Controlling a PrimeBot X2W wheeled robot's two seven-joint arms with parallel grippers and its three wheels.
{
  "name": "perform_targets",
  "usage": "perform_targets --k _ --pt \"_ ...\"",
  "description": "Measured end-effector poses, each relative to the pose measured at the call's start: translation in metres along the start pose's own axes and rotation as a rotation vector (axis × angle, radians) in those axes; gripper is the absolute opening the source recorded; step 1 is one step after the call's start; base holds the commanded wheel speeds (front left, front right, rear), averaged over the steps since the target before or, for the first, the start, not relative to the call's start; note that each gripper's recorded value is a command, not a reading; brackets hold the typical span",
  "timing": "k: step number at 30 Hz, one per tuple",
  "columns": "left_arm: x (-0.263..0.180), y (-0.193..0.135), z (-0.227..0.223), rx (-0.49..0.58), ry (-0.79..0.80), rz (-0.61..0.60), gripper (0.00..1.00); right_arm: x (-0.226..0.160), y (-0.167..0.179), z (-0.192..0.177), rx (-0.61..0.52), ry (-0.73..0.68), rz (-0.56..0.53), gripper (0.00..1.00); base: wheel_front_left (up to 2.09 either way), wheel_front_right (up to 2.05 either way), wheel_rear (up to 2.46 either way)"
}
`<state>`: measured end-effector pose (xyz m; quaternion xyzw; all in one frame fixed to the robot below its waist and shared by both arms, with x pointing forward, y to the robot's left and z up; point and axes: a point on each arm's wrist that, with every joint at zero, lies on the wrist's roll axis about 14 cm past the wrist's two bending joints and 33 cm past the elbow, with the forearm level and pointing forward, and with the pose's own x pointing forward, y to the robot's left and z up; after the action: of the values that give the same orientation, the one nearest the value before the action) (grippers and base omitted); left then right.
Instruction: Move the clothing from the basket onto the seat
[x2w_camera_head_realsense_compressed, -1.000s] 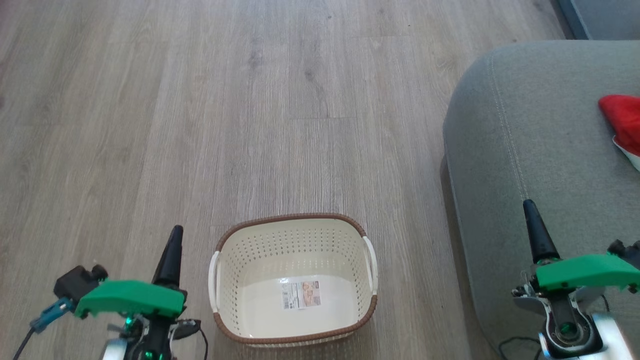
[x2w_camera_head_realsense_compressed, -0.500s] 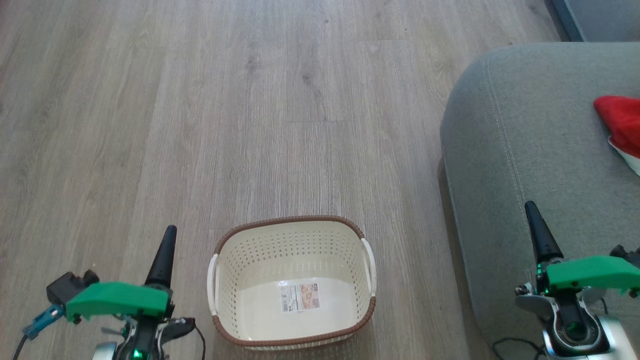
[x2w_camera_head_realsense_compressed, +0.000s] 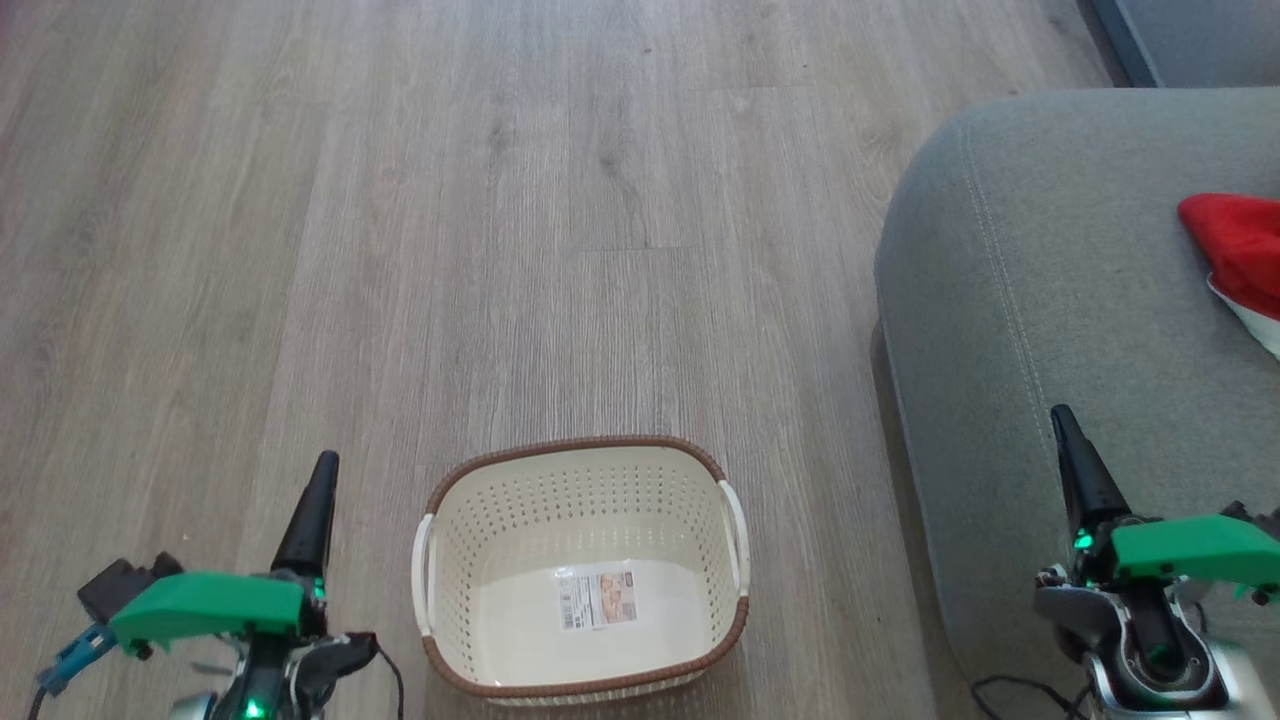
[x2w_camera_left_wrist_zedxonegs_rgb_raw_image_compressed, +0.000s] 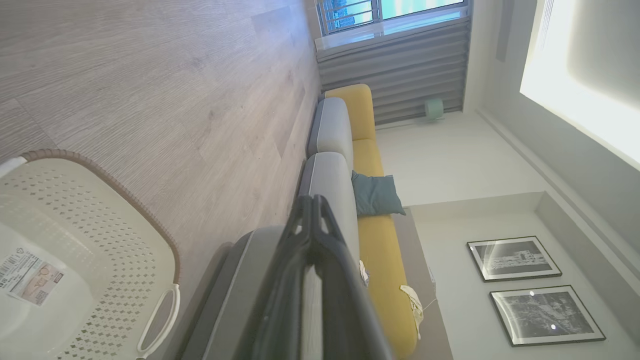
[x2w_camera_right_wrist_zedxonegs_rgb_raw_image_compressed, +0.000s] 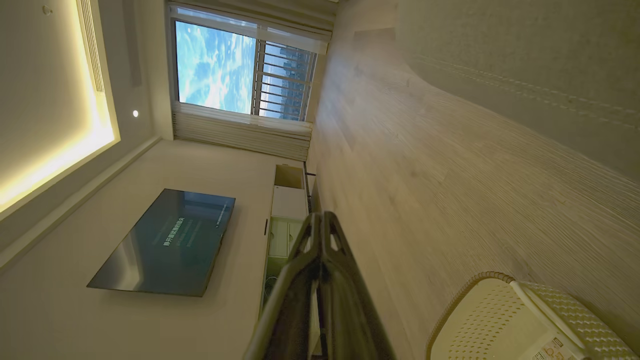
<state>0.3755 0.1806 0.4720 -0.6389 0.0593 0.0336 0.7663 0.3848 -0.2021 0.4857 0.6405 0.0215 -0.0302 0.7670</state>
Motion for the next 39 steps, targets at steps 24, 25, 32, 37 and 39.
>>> perform_targets --k 24,25,32,37,39 --pt "-0.0006 -0.0056 0.0064 -0.188 0.002 -0.044 0.00 -0.0037 0.0019 0.0070 0.176 -0.009 0.015 0.00 0.00 0.00 0.00" --pt "-0.0006 -0.0056 0.0064 -0.189 0.001 -0.044 0.00 -0.0037 0.0019 0.0070 0.176 -0.009 0.015 0.00 0.00 0.00 0.00" --pt "-0.0007 -0.0056 0.0066 -0.189 0.003 -0.044 0.00 -0.0037 0.0018 0.0072 0.177 -0.010 0.015 0.00 0.00 0.00 0.00" --pt "-0.0007 -0.0054 0.0080 -0.191 -0.001 -0.044 0.00 -0.0037 0.0018 0.0067 0.179 -0.009 0.014 0.00 0.00 0.00 0.00" --pt "-0.0008 -0.0054 0.0084 -0.191 -0.001 -0.044 0.00 -0.0037 0.0018 0.0066 0.179 -0.010 0.014 0.00 0.00 0.00 0.00"
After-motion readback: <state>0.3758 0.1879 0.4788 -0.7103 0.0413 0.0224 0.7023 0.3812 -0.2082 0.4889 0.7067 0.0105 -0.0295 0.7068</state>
